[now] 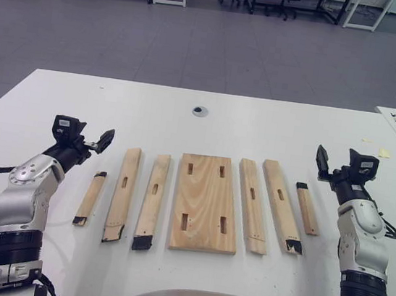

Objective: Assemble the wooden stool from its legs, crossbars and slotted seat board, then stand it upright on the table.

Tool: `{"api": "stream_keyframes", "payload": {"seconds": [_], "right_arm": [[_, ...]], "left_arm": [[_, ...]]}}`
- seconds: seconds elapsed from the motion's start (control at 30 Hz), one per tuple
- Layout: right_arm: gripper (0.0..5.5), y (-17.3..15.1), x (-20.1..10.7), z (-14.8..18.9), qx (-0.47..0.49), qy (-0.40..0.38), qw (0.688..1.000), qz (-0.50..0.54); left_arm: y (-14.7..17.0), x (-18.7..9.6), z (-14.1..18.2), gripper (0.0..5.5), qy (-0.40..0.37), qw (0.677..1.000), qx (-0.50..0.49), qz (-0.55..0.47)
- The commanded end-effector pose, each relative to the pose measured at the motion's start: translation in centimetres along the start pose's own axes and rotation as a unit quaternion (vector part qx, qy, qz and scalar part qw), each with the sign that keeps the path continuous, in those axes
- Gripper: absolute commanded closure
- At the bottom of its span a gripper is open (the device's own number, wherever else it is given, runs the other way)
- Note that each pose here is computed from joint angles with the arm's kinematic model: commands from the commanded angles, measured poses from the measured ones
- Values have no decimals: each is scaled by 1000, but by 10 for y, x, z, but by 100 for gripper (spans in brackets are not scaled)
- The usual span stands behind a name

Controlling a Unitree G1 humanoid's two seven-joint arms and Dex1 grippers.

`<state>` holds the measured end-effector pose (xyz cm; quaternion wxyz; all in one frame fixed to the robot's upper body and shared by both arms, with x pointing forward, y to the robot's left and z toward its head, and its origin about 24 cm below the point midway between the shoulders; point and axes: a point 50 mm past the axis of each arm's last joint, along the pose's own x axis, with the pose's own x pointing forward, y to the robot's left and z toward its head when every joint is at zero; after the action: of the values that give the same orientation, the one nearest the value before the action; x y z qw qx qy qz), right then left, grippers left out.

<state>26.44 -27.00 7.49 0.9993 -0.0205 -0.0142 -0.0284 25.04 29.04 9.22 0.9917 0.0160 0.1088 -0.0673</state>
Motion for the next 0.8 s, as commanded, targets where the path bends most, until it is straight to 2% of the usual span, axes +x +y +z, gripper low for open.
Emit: {"api": "stream_keyframes", "payload": {"seconds": [0.03,0.33,0.53,0.77,0.8], "right_arm": [[142,-1,3,4,-14,-2,1000,-2],[142,-10,3,4,-33,7,999,-6],[142,-8,2,0,-39,17,999,3],[142,-9,-1,-7,-37,25,999,-2],[142,-9,-1,-7,-37,24,999,-1]], "left_arm": [[0,-9,2,119,27,1000,7,-4],[-5,-45,-12,119,138,990,0,-38],[-10,-53,-10,119,167,985,8,-41],[-6,-59,-24,119,211,977,21,-18],[-6,-60,-27,137,217,976,23,-19]]}}
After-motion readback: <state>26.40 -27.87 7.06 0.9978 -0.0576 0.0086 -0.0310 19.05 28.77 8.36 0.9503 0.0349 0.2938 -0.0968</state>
